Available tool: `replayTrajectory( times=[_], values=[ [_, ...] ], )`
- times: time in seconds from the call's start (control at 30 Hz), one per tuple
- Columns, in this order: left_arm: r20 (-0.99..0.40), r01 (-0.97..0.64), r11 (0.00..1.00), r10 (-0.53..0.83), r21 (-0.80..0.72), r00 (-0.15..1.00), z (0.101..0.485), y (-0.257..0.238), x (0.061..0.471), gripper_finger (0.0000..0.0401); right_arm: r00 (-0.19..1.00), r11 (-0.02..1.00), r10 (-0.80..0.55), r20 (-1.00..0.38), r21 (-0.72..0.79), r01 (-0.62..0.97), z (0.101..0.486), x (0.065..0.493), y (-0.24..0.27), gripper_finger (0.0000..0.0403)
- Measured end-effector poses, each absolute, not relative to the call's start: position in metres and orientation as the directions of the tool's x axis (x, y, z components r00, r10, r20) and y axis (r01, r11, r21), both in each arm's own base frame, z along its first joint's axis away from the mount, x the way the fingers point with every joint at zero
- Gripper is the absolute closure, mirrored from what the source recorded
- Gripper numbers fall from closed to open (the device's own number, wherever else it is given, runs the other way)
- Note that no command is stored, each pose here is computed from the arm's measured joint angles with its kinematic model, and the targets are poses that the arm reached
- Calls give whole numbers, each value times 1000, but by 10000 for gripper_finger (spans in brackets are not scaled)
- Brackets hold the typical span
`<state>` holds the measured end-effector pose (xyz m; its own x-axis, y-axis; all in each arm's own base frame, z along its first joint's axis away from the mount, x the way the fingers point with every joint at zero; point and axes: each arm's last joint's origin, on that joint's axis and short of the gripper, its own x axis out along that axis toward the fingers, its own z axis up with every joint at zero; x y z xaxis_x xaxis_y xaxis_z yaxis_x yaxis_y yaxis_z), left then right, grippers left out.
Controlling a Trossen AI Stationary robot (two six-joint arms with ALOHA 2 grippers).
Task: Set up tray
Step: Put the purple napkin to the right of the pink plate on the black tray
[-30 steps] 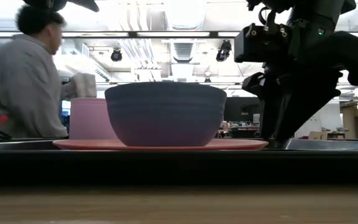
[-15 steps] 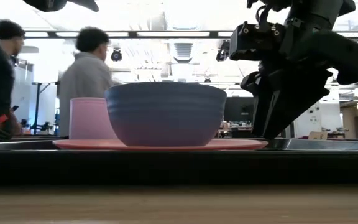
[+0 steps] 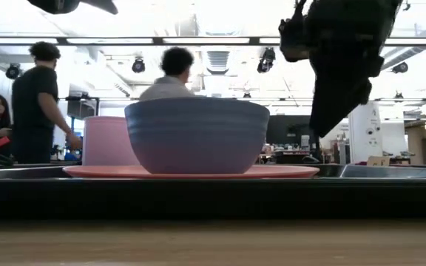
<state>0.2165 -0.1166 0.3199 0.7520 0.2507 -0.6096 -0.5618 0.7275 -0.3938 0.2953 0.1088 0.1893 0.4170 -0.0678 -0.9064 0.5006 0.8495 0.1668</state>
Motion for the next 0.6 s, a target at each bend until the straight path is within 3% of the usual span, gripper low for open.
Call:
replayTrajectory(
  times=[0.1,0.27,0.47,0.6],
  values=[
    [-610,-562,728,252,-392,751,320,-117,216,299,382,743,-160,-910,144,654,199,283,102,241],
    [-614,-564,730,254,-385,748,319,-116,216,299,230,464,-244,-942,95,881,214,254,82,241],
    [-625,-572,735,262,-364,735,318,-115,215,299,207,297,-222,-953,136,945,220,226,60,241],
    [-628,-573,736,263,-361,733,318,-115,214,299,193,132,-225,-955,166,977,212,199,41,241]
  ],
)
